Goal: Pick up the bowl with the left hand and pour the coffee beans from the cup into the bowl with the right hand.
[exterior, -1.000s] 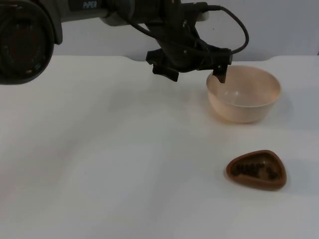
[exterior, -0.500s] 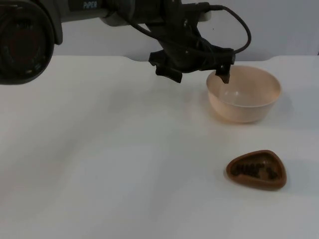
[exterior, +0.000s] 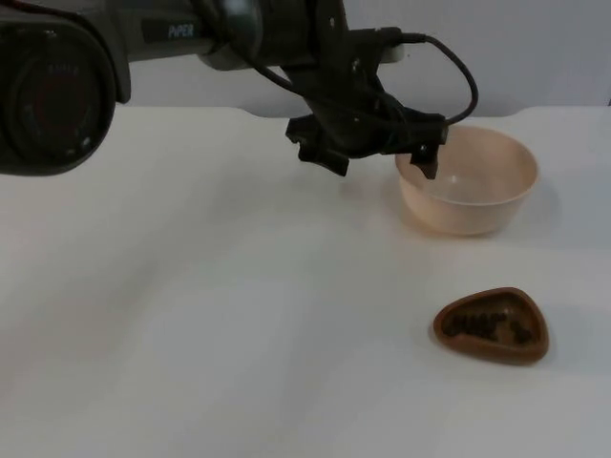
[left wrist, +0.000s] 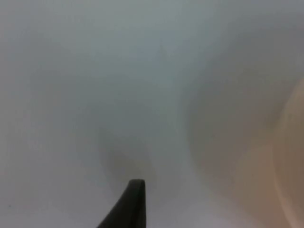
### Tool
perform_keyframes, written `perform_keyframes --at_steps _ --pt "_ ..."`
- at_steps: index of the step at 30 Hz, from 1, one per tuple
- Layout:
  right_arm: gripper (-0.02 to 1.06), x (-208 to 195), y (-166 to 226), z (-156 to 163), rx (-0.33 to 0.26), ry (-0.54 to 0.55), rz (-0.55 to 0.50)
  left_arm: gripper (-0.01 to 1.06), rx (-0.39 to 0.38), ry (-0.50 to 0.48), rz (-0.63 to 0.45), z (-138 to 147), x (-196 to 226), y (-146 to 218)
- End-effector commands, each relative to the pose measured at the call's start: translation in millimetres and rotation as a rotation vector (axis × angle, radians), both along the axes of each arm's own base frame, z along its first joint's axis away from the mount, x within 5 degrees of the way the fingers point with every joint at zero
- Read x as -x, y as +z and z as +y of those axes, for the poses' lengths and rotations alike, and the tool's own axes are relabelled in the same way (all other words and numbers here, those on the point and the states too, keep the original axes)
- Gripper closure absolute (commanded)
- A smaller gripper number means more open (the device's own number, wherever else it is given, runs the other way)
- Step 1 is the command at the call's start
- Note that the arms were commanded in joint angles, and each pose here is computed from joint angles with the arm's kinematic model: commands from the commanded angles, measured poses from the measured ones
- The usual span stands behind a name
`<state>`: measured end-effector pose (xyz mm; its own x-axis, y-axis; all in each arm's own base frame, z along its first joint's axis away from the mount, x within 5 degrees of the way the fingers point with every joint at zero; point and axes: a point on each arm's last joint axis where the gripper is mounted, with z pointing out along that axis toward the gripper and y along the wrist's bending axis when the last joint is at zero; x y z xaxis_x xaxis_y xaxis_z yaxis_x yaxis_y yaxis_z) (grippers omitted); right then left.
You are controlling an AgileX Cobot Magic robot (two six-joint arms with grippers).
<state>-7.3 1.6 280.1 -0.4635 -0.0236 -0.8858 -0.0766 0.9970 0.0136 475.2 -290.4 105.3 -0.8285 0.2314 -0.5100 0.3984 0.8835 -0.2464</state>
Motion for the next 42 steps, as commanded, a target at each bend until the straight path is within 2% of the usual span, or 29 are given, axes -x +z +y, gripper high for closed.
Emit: perform_keyframes --at_steps 1,10,12,13,15,16,20,21,25,31,36,38,42 --pt "-0.01 0.3 0.3 -0.1 0.003 -0.005 -0.008 0.03 0.022 0.006 -0.013 -0.9 -1.8 2.4" --pt "-0.01 0.3 0.3 -0.1 0.003 -0.005 -0.008 0.05 0.041 0.016 -0.031 -2.0 -3.6 2.7" --pt "-0.01 0.3 0.3 -0.1 0.003 -0.005 -0.008 0.08 0.031 0.010 -0.035 -1.5 -3.7 2.4" --pt "-0.01 0.3 0.3 -0.3 0.005 -0.007 -0.008 0.11 0.029 0.006 -0.037 -1.5 -3.7 2.4" --pt "-0.01 0.3 0.3 -0.4 0.004 -0.009 -0.008 0.23 0.031 0.007 -0.040 -1.6 -4.0 2.6" --pt "-0.01 0.3 0.3 -0.4 0.004 -0.009 -0.008 0.23 0.031 0.007 -0.040 -1.6 -4.0 2.6" --pt "-0.01 0.3 0.3 -0.4 0.004 -0.009 -0.008 0.50 0.033 0.008 -0.043 -1.7 -4.3 2.8" --pt "-0.01 0.3 0.3 -0.4 0.004 -0.009 -0.008 0.50 0.033 0.008 -0.043 -1.7 -4.3 2.8" --pt "-0.01 0.2 0.3 -2.0 0.001 -0.030 -0.008 0.72 0.027 -0.001 -0.051 -1.6 -4.5 2.9" --pt "-0.01 0.2 0.3 -2.0 0.001 -0.030 -0.008 0.83 0.018 -0.005 -0.056 -1.1 -4.7 2.8" --pt "-0.01 0.2 0.3 -2.0 0.001 -0.030 -0.008 1.02 0.018 -0.007 -0.054 -1.1 -4.4 4.8" --pt "-0.01 0.2 0.3 -2.0 0.001 -0.030 -0.008 1.06 0.019 -0.007 -0.056 -1.1 -4.3 7.2" --pt "-0.01 0.2 0.3 -2.0 0.001 -0.030 -0.008 1.05 0.031 -0.003 -0.071 -1.0 -4.3 19.5"
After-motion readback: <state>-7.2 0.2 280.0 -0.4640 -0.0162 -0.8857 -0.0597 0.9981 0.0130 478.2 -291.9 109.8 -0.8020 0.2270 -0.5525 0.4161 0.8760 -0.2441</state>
